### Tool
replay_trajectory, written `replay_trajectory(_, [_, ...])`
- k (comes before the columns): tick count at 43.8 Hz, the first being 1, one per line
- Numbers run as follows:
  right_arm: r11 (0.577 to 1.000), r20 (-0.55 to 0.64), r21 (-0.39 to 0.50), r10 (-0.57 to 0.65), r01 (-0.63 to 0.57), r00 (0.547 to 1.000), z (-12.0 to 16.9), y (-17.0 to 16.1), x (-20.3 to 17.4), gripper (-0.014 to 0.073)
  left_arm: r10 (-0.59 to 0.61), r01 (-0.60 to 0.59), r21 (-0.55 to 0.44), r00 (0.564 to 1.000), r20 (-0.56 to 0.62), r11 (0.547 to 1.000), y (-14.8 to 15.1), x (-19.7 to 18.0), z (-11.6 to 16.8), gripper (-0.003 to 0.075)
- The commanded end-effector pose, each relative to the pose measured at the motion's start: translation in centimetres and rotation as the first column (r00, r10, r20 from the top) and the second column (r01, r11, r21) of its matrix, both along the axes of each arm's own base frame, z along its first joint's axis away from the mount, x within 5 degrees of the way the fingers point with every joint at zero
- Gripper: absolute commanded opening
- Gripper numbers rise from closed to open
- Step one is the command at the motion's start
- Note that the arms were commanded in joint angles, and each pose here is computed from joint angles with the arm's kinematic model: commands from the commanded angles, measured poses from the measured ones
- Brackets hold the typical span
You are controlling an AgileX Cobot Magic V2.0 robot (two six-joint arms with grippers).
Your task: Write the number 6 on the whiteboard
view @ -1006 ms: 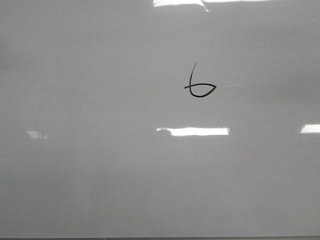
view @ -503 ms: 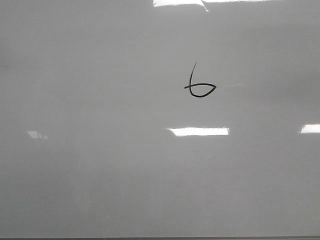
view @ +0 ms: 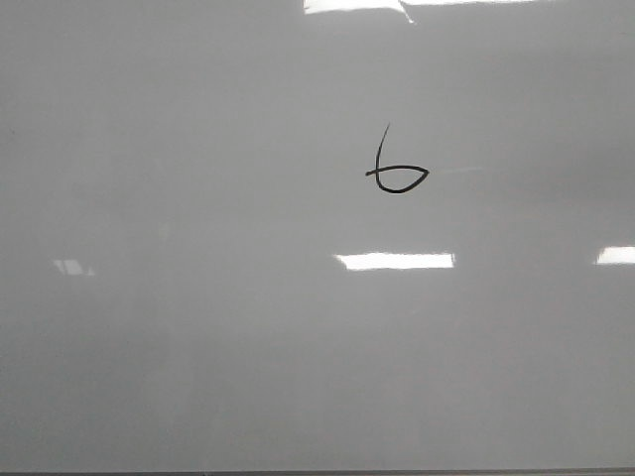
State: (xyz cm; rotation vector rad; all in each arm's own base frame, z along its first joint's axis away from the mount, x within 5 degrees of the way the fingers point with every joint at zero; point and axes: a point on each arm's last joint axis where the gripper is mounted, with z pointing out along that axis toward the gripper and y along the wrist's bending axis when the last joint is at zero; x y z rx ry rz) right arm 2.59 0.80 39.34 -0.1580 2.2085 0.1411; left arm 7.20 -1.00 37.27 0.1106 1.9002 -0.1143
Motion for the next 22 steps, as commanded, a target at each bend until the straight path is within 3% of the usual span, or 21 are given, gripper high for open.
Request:
replay_trajectory(1, [1.0,0.077,0.003,-0.009,0.008,0.997,1.0,0.0,0.4,-0.0068,0.047,-0.042,-0.032,0.98,0.194,0.999,0.4,-0.4,-0.4,-0.002])
replay_trajectory(7, [1.0,0.077,0.003,-0.009,0.008,0.997,1.0,0.0,0.4,-0.0068,0.094,-0.083,-0.049,0.943,0.318,0.995,0.7,-1.3,-4.5,-0.002])
replay_trajectory(14, [1.0,0.077,0.003,-0.009,0.008,0.997,1.0,0.0,0.4,-0.0068,0.13,-0.11,-0.075,0.922,0.365,0.991,0.9,-1.8,-10.0,-0.002])
replay_trajectory(22, [1.0,0.077,0.003,-0.009,0.008,0.997,1.0,0.0,0.4,-0.0068,0.139,-0.112,-0.089,0.898,0.417,0.99,0.9,-1.7,-14.2,-0.002])
